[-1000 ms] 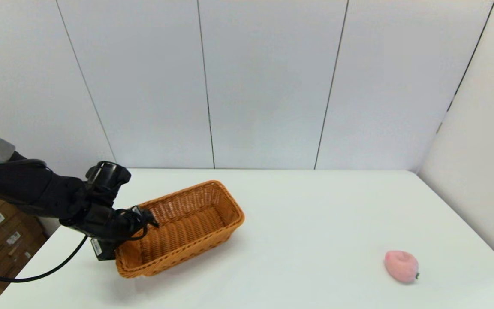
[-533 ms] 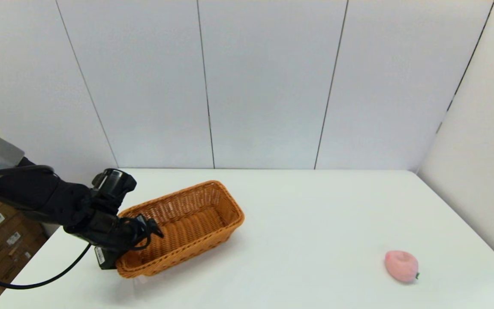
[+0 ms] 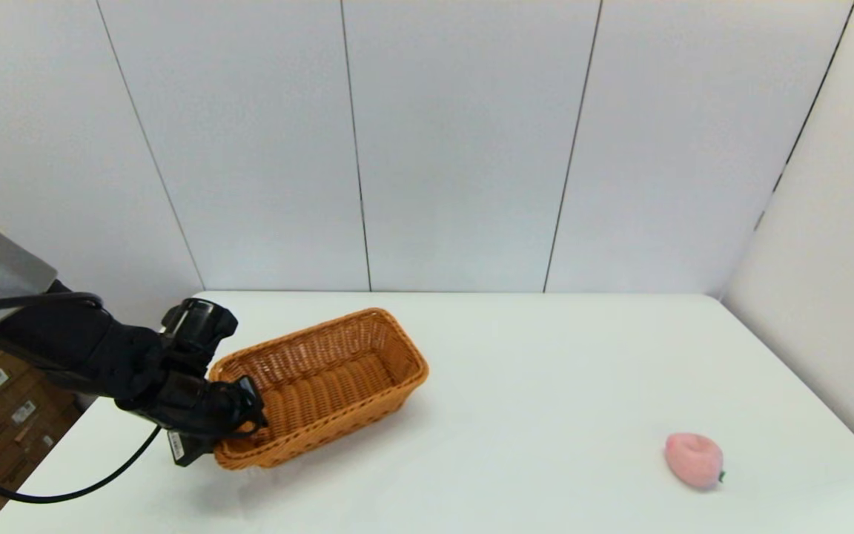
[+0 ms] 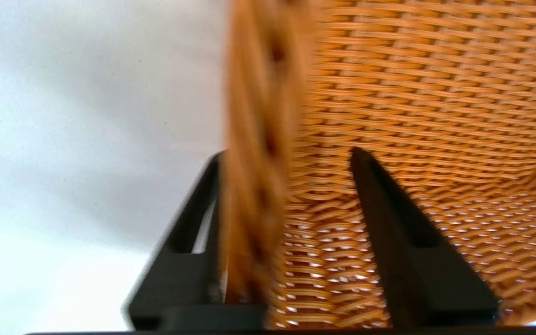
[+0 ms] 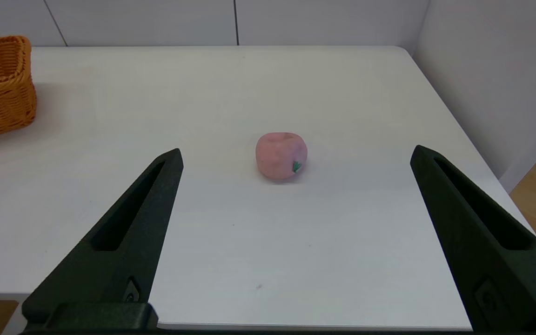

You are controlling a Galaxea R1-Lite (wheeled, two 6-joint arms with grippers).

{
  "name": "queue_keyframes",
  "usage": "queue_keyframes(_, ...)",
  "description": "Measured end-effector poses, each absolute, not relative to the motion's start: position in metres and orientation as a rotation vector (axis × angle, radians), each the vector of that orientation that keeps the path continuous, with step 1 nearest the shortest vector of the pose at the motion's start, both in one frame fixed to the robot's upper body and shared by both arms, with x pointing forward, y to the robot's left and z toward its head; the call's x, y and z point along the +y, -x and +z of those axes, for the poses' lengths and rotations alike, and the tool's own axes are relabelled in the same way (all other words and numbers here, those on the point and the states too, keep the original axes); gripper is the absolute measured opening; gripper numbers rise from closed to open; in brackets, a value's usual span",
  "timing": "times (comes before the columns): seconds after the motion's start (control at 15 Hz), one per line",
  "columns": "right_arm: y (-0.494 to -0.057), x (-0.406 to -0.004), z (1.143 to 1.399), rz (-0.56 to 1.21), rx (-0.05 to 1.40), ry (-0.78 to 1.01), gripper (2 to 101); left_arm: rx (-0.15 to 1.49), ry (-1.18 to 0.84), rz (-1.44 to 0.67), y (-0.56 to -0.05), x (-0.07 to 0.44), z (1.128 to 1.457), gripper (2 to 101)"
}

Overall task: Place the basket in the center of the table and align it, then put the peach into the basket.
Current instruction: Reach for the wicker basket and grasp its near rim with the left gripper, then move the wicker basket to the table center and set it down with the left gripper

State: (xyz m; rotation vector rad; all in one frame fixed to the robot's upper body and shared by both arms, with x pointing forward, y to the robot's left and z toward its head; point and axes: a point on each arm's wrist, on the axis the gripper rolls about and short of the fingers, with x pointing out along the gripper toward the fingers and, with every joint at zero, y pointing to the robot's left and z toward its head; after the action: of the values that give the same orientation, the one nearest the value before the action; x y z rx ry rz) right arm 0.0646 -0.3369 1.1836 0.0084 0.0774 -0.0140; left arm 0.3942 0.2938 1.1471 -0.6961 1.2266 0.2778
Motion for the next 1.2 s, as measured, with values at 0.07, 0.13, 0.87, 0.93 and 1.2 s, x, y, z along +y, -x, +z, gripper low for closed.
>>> queue_keyframes(0.07,-0.065,-0.337,1.184,-0.014,0.077,-0.008,97.1,1.229,0.696,0.28,-0.394,0.294,1.146,31.3)
queue_keyframes(0.13,-0.065,-0.337,1.184,-0.014,0.077,-0.008,97.1,1.23,0.696,0.277,-0.394,0.294,1.146,14.7)
queue_keyframes(0.87,-0.065,-0.337,1.184,-0.019,0.076,-0.01,97.1,1.07,0.572,-0.156,-0.351,0.22,1.231,14.1)
queue_keyframes(0.93,-0.065,-0.337,1.184,-0.02,0.076,-0.01,97.1,1.069,0.56,-0.189,-0.349,0.211,1.233,14.1)
queue_keyframes(1.2,-0.065,-0.337,1.184,-0.02,0.076,-0.01,97.1,1.101,0.523,-0.228,-0.357,0.19,1.224,14.1)
